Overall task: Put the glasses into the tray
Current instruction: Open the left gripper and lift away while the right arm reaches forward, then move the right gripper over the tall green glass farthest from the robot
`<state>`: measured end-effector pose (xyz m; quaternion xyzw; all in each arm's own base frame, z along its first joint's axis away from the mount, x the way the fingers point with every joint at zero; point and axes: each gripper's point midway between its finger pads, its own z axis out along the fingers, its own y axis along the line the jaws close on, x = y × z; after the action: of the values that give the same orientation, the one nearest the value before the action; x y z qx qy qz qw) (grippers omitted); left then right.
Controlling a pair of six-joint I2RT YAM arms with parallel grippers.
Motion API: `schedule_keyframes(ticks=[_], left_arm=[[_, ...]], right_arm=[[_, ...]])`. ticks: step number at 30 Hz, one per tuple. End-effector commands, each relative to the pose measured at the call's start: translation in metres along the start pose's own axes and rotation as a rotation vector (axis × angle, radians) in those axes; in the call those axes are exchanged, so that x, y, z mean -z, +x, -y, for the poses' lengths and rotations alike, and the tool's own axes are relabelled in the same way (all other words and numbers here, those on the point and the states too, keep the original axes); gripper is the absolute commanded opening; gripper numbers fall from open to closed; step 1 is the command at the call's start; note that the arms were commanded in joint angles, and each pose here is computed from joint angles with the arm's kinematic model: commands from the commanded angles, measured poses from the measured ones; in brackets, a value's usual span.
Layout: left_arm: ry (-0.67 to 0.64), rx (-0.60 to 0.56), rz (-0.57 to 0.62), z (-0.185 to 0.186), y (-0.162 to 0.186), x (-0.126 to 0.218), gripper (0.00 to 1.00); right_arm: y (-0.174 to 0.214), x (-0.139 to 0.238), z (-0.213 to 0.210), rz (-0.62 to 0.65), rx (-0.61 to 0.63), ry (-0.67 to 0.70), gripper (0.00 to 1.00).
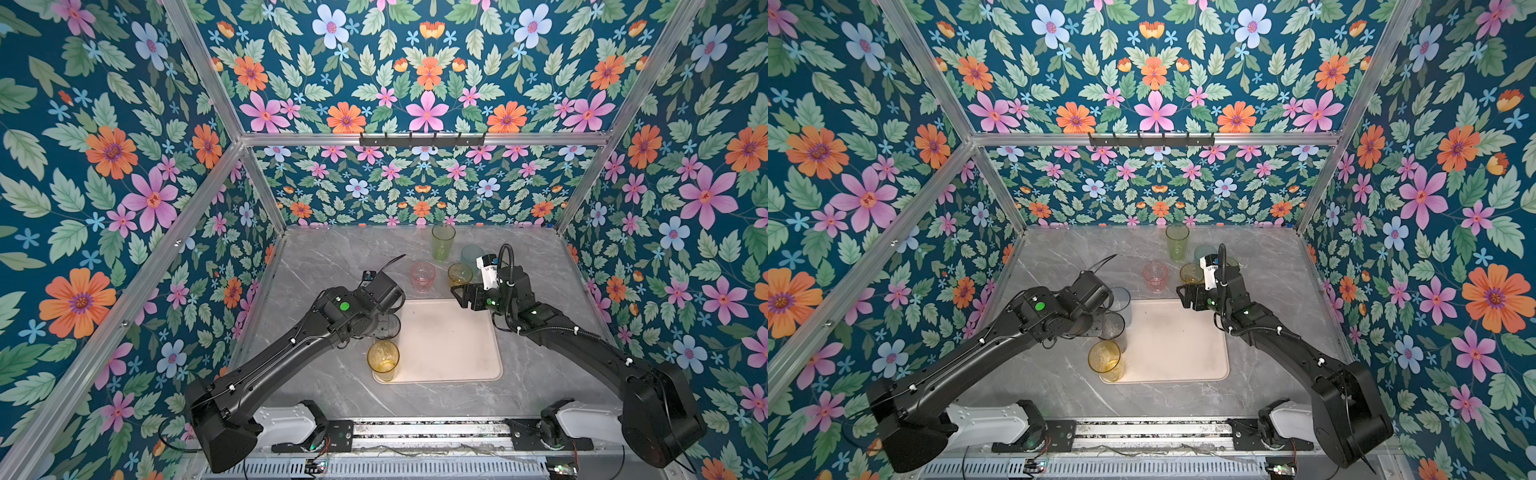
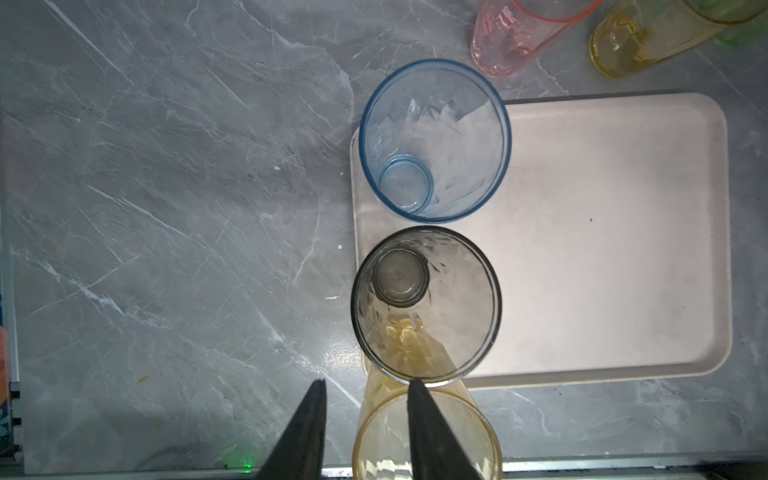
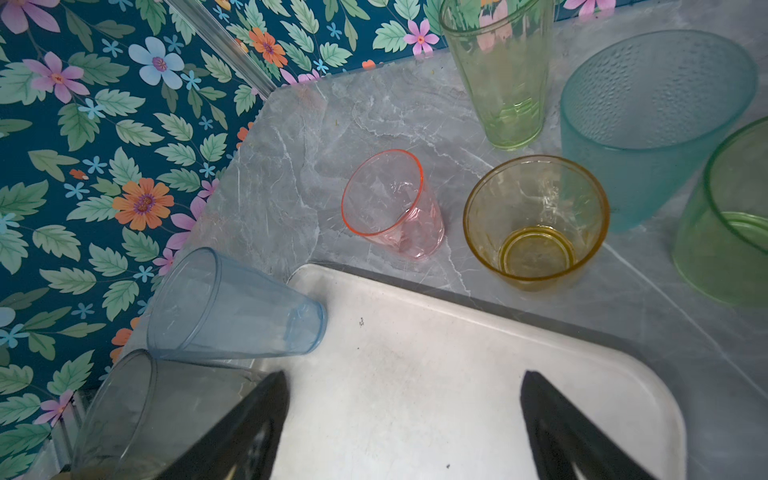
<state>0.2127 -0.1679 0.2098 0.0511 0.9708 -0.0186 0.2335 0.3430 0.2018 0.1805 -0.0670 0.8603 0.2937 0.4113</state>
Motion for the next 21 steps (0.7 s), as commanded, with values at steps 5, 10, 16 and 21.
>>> schedule_keyframes(ticks=[5, 10, 16, 21], left_arm=[[0.005, -0.005, -0.003, -0.009, -0.002, -0.009, 0.37], [-0.013, 0.062, 0.021, -0.028, -0.01, -0.01, 0.38], [-0.009, 0.162, 0.106, -0.049, -0.031, -0.006, 0.41], [0.002, 0.185, 0.121, -0.054, -0.039, -0.012, 0.41]], right_arm=[[-0.011, 0.005, -0.003, -0.005, -0.003, 0.023, 0.89], [-0.03, 0.006, -0.006, -0.014, -0.021, 0.059, 0.89], [-0.049, -0.002, 0.005, -0.032, -0.054, 0.166, 0.9], [-0.061, -0.014, 0.015, -0.051, -0.077, 0.246, 0.91]])
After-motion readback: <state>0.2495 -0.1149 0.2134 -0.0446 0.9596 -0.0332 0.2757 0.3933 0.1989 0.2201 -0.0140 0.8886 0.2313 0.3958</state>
